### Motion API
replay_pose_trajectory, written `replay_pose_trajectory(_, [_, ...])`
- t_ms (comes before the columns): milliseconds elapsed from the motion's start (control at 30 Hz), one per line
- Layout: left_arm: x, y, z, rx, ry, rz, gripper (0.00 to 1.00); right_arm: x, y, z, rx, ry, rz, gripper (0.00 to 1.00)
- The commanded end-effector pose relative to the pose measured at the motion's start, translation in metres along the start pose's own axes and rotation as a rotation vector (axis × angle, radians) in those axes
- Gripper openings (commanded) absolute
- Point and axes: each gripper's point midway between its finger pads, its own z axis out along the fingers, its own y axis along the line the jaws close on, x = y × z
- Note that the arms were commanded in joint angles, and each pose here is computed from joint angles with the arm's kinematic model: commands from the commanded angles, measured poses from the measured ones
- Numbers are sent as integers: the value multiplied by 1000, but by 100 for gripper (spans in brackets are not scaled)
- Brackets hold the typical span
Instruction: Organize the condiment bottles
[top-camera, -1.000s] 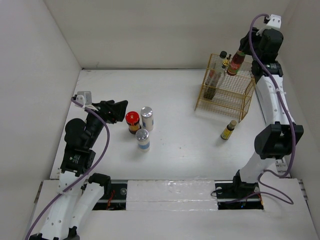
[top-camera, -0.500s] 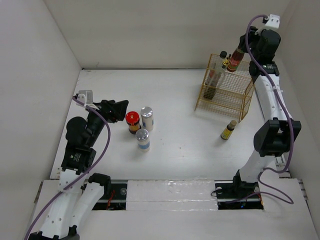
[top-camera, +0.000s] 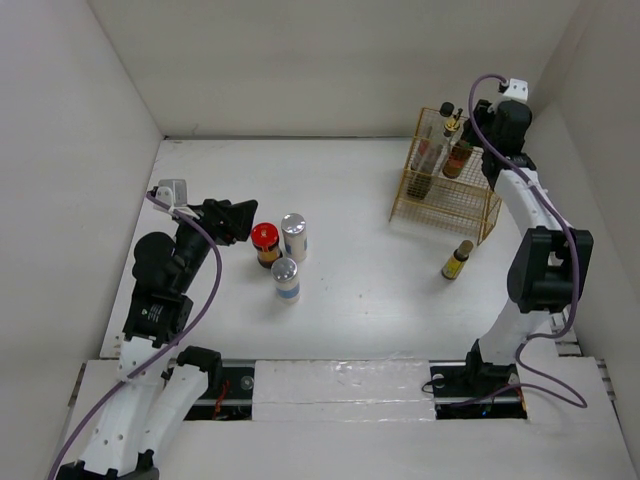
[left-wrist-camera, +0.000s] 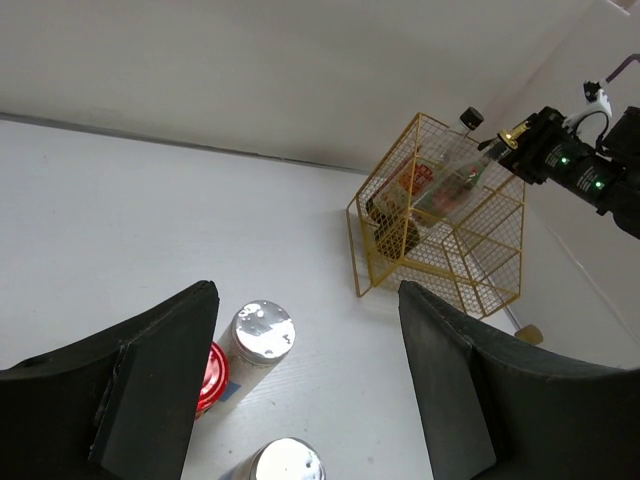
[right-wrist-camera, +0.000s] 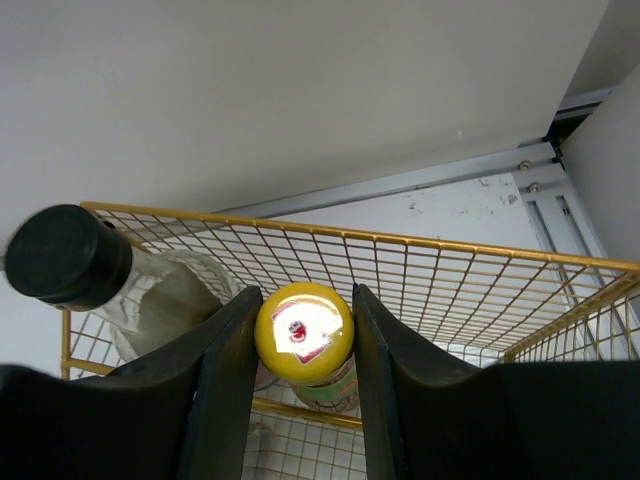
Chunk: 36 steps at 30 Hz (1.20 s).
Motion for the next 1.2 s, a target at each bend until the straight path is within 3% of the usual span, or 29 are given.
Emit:
replay_pose_trajectory(0, [-11, -10, -2, 40, -41, 18, 69, -79, 8, -16, -26, -270, 8, 5])
replay_pose_trajectory(167, [-15, -14, -4, 57, -52, 21, 69, -56, 4, -10, -20, -235, 16, 8])
replay_pose_trajectory(300, [-14, -16, -4, 66, -47, 22, 69, -46, 4, -6, -27, -214, 14, 15])
replay_pose_trajectory(467, [-16, -17, -6, 71, -55, 23, 69, -32, 2, -3, -22, -185, 14, 31])
replay_pose_trajectory(500, [-16, -17, -6, 71, -55, 23, 69, -29, 3, -3, -29, -173, 13, 41])
replay_pose_trajectory(533, [-16, -17, -6, 71, -55, 23, 69, -29, 3, -3, -29, -173, 13, 41])
replay_pose_trajectory(667, [-16, -17, -6, 71, -55, 23, 69, -55, 6, -17, -28, -215, 36, 63])
replay_pose_trajectory(833, [-16, -16, -6, 63, -60, 23, 69, -104, 7, -53, -1, -292, 44, 69])
replay_pose_trajectory(967, [-18, -14, -8, 53, -67, 23, 69, -132, 5, -96, 16, -362, 61, 65])
replay_pose_trajectory(1000, [-19, -13, -8, 45, -71, 22, 69, -135, 15, -107, -12, -371, 69, 60])
replay_pose_trajectory(1033, [-18, -10, -8, 28, -69, 20, 69, -123, 22, -113, -41, -350, 65, 40])
replay_pose_trajectory(1067, [-18, -10, -8, 28, -69, 20, 69, -136, 37, -135, -98, -394, 62, 29])
replay_pose_trajectory(1133, [-19, -8, -8, 18, -74, 11, 69, -121, 96, -154, -316, -369, 36, 17])
replay_pose_trajectory(1167, [-20, -7, -8, 8, -80, 10, 69, -103, 116, -159, -390, -329, 28, 16])
